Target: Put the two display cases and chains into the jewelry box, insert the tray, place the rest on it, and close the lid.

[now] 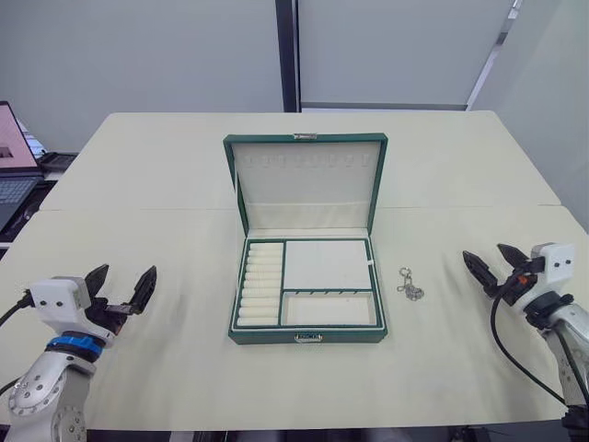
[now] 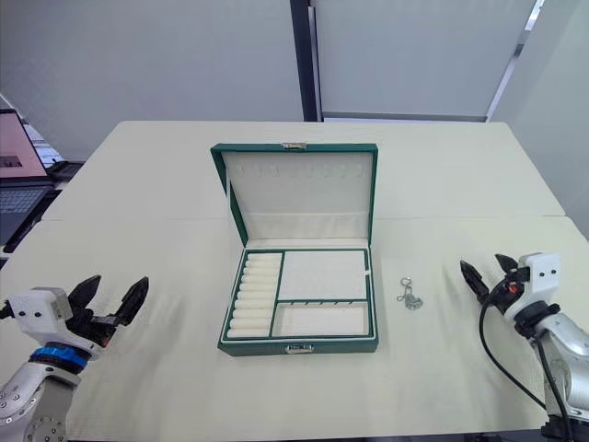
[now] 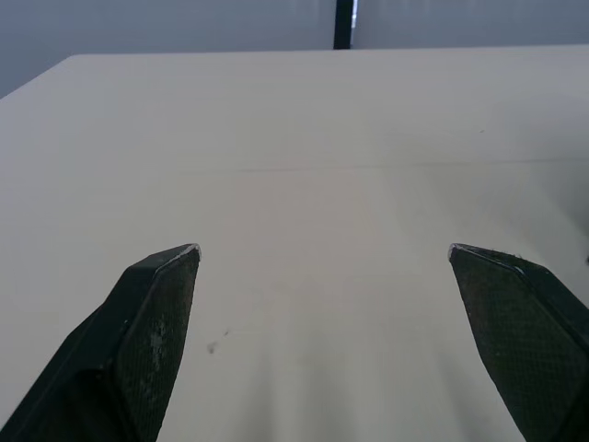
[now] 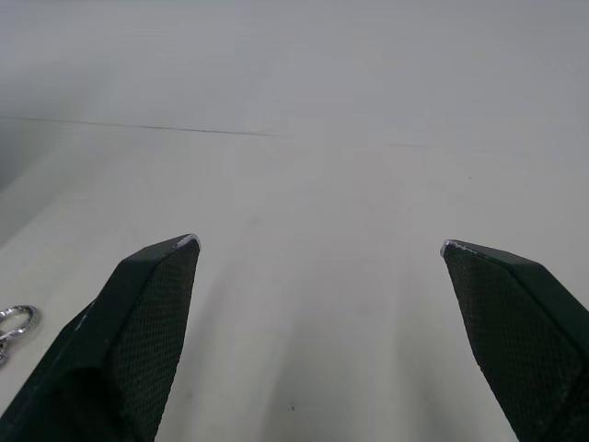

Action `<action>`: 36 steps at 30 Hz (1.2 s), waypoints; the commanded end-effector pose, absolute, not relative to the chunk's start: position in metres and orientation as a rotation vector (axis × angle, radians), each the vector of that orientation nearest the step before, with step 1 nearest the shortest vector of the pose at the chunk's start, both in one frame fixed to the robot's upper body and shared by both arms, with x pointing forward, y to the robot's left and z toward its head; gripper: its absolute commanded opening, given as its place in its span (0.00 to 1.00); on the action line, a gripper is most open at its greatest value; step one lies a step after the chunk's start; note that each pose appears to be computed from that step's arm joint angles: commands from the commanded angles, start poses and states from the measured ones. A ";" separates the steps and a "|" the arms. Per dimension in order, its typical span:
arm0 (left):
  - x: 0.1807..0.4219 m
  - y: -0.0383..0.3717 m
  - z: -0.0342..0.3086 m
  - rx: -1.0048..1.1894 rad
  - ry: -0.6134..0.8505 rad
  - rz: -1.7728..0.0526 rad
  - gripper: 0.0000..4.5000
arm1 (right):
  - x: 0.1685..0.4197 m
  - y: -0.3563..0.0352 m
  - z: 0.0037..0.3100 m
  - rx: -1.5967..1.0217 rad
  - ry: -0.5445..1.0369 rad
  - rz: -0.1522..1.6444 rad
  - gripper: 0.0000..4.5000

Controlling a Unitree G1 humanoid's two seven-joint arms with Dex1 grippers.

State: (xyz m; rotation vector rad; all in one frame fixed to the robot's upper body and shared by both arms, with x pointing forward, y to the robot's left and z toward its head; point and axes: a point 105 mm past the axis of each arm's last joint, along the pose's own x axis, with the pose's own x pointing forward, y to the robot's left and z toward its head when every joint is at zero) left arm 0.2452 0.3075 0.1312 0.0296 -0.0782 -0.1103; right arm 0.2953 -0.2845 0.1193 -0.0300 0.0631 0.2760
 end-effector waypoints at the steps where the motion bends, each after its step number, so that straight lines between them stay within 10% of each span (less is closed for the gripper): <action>1: 0.248 0.269 0.176 0.082 -0.177 -0.333 1.00 | 0.287 -0.259 0.143 -0.085 0.066 0.381 1.00; 18: 0.246 0.101 0.194 0.245 -0.131 -1.351 1.00 | 0.255 -0.193 0.132 -0.143 0.059 0.508 1.00; 36: 0.259 0.048 0.178 0.253 -0.120 -1.517 1.00 | 0.253 -0.178 0.083 -0.130 0.183 0.435 1.00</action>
